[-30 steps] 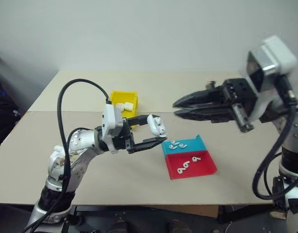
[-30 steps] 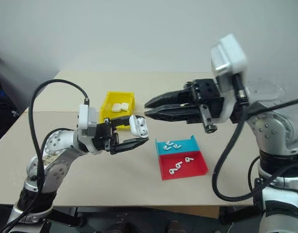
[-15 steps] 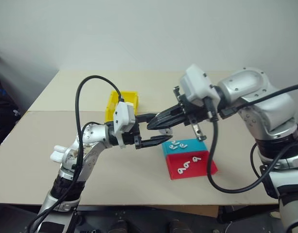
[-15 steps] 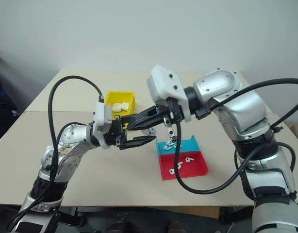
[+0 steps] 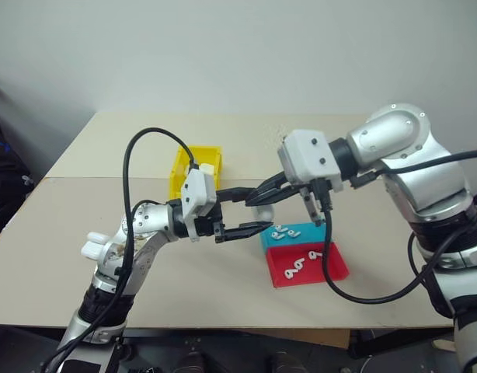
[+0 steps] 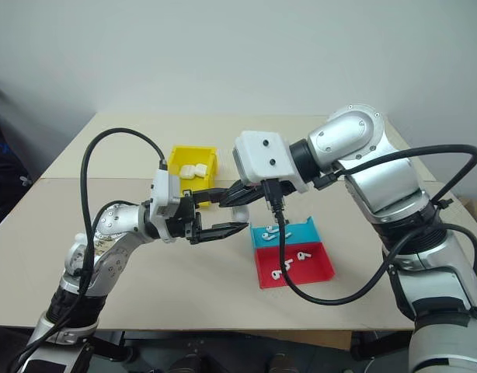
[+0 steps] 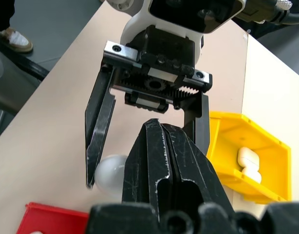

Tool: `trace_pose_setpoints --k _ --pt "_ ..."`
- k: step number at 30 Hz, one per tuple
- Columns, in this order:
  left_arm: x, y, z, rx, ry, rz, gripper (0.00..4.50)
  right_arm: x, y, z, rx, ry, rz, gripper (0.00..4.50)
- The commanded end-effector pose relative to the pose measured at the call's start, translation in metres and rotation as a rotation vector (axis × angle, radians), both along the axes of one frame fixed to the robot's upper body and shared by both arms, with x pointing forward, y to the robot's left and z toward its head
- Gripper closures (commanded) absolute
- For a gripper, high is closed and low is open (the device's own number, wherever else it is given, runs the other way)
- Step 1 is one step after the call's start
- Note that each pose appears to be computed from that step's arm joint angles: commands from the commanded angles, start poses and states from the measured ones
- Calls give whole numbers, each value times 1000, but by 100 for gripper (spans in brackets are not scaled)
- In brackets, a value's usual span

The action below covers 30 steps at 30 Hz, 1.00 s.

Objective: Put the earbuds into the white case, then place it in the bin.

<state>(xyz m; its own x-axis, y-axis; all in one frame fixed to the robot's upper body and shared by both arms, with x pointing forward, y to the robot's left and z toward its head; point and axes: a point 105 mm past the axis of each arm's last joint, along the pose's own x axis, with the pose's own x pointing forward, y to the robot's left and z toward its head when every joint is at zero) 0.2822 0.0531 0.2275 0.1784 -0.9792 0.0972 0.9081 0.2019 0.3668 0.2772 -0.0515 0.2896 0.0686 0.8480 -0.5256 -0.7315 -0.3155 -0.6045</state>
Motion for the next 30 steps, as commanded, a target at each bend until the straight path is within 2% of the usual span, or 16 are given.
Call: trace_pose_setpoints --k 1,8,11,14,19,23,26,30 --pt "-10 2 21 -51 -89 -15 172 -1 -10 14 65 3 -9 449" --pt "-9 4 22 -71 -92 3 172 -4 -33 64 361 20 -45 449" --pt "-6 9 27 -99 -94 43 172 -1 -47 66 431 20 -115 449" --pt "1 18 38 -151 -110 134 172 1 -59 51 469 48 -201 449" --pt "37 39 55 -188 -159 454 172 4 -73 23 527 116 -343 449" --pt "90 58 66 -157 -222 845 172 5 -77 1 545 163 -443 449" --pt "119 72 61 -106 -203 1042 172 6 -80 -9 560 193 -500 449" --pt "149 84 37 23 -151 1223 172 8 -85 -18 560 215 -559 449"
